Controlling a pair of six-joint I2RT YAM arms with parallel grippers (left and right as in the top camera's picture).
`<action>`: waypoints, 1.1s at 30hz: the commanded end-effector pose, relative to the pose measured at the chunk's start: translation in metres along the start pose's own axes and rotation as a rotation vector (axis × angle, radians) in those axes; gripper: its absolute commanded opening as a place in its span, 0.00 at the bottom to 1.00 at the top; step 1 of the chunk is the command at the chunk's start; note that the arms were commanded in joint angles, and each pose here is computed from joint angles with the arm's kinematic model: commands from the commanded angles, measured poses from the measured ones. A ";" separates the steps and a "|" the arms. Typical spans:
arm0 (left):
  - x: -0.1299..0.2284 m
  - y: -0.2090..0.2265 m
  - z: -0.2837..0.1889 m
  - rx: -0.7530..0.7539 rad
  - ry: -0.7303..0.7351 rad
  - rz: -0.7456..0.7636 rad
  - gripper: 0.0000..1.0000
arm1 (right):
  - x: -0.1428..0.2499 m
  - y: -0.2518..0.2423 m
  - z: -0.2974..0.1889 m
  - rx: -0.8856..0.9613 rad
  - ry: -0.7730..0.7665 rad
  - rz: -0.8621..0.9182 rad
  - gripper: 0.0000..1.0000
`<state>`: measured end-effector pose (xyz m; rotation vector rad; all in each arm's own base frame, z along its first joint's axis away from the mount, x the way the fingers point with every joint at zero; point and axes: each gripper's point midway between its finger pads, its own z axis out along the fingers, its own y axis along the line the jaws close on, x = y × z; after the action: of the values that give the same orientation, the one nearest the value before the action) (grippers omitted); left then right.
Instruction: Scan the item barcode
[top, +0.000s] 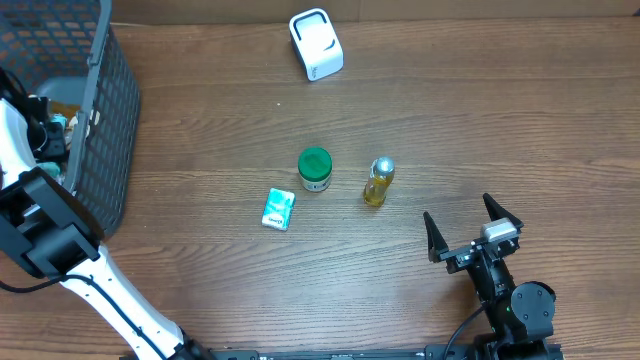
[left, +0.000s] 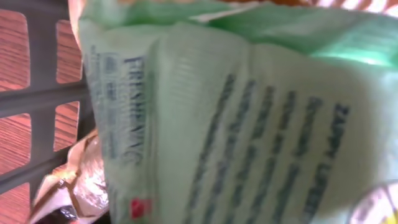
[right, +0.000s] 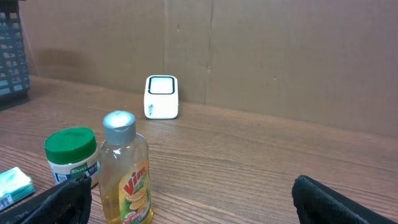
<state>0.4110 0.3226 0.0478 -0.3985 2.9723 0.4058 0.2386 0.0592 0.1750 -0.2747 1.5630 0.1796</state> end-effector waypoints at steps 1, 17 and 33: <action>0.018 -0.022 0.037 0.082 0.083 -0.043 0.27 | 0.003 0.000 0.000 0.002 -0.001 -0.001 1.00; -0.067 0.029 -0.234 0.072 -0.529 -0.364 0.09 | 0.003 0.000 0.000 0.002 0.000 -0.001 1.00; -0.005 -0.043 -0.389 0.359 -0.705 -0.297 0.17 | 0.003 0.000 0.000 0.002 -0.001 -0.001 1.00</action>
<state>0.3894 0.2095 0.4167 -0.5531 2.1509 0.0982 0.2386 0.0592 0.1750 -0.2744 1.5627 0.1793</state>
